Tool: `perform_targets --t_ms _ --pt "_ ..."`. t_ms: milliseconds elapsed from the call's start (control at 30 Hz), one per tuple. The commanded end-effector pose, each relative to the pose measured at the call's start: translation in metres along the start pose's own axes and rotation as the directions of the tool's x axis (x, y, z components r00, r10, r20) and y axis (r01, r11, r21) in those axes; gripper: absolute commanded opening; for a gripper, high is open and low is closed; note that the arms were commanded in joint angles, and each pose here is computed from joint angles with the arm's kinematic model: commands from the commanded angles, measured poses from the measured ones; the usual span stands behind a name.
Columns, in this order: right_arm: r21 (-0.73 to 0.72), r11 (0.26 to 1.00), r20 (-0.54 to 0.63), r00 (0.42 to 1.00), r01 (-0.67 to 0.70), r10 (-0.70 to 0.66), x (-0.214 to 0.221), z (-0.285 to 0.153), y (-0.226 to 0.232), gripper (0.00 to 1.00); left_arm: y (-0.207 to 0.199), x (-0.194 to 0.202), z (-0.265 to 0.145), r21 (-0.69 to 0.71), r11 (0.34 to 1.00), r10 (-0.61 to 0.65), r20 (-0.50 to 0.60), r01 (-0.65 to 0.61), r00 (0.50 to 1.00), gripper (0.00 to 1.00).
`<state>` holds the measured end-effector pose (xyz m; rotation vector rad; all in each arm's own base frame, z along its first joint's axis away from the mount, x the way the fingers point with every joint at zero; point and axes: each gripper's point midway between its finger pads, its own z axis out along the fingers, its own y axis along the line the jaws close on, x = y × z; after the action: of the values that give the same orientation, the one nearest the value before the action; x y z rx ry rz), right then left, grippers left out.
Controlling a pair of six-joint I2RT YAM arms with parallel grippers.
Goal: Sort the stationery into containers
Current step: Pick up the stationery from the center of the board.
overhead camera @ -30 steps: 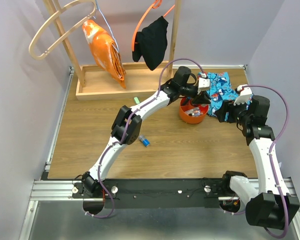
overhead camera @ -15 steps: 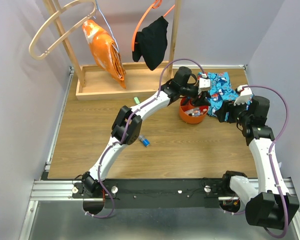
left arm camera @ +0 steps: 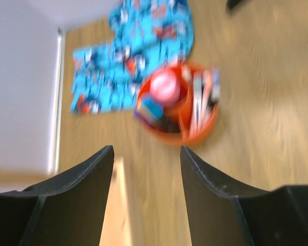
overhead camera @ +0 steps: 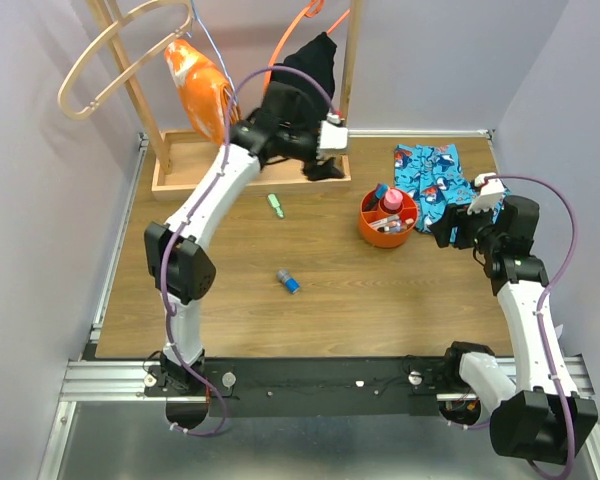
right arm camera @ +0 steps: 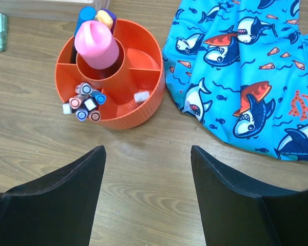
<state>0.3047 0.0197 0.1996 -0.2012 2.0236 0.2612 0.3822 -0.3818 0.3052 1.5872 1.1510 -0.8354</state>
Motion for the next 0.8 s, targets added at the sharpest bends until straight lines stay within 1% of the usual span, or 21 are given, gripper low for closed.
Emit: perform_targets --t_ms 0,33,67,100,133,167,200,233,300,333,367,433,533,667,767 --pt "-0.023 1.0 0.004 1.0 0.0 0.0 0.004 0.0 0.003 0.75 -0.062 0.104 -0.061 0.276 0.961 0.056 -0.309 0.033 0.949 0.63" --pt "-0.03 1.0 0.001 1.0 -0.002 0.002 0.005 0.0 0.004 0.75 -0.071 0.113 -0.082 0.313 0.947 0.047 -0.358 0.072 0.932 0.63" --pt "-0.031 1.0 0.0 1.0 -0.001 0.001 0.005 0.001 0.004 0.75 -0.07 0.13 -0.087 0.366 0.93 0.122 -0.374 0.025 0.919 0.63" --pt "-0.041 0.999 -0.002 1.0 0.001 -0.001 0.005 0.002 0.005 0.75 -0.066 0.141 -0.093 0.371 0.929 0.149 -0.404 0.013 0.903 0.63" --pt "-0.044 0.999 -0.004 1.0 0.001 -0.001 0.004 0.003 0.005 0.75 -0.065 0.161 -0.106 0.397 0.918 0.197 -0.463 0.004 0.864 0.63" --pt "-0.047 0.999 -0.004 1.0 0.003 -0.003 0.003 0.003 0.005 0.75 -0.064 0.17 -0.111 0.458 0.886 0.301 -0.454 -0.071 0.839 0.64" --pt "-0.05 0.999 -0.004 1.0 0.004 -0.004 0.002 0.003 0.006 0.75 -0.065 0.18 -0.116 0.498 0.862 0.355 -0.463 -0.093 0.812 0.64" --pt "-0.053 0.999 -0.004 1.0 0.005 -0.005 0.002 0.003 0.006 0.75 -0.065 0.197 -0.128 0.547 0.833 0.411 -0.511 -0.083 0.755 0.64" --pt "-0.058 0.998 -0.004 1.0 0.005 -0.005 0.001 0.003 0.007 0.75 -0.062 0.213 -0.129 0.589 0.804 0.456 -0.519 -0.084 0.723 0.65" --pt "-0.058 0.998 -0.007 1.0 0.002 -0.003 0.001 0.003 0.007 0.75 -0.056 0.216 -0.13 0.591 0.802 0.468 -0.529 -0.088 0.708 0.65" --pt "-0.058 0.998 -0.004 1.0 0.003 -0.004 0.0 0.003 0.007 0.75 -0.055 0.228 -0.132 0.613 0.787 0.483 -0.543 -0.069 0.687 0.65" --pt "-0.057 0.998 -0.007 1.0 0.001 -0.001 0.002 0.002 0.007 0.75 -0.052 0.238 -0.133 0.645 0.76 0.523 -0.537 -0.076 0.662 0.65" --pt "-0.052 0.999 -0.009 1.0 -0.003 0.003 0.003 0.001 0.007 0.75 -0.051 0.253 -0.131 0.668 0.742 0.536 -0.535 -0.061 0.653 0.65" --pt "-0.047 0.999 -0.018 1.0 -0.008 0.007 0.004 0.0 0.007 0.75 -0.062 0.272 -0.132 0.729 0.684 0.576 -0.515 -0.029 0.635 0.62" --pt "-0.04 0.999 -0.02 1.0 -0.008 0.008 0.004 0.001 0.005 0.75 -0.065 0.283 -0.133 0.746 0.665 0.583 -0.515 -0.006 0.628 0.6"
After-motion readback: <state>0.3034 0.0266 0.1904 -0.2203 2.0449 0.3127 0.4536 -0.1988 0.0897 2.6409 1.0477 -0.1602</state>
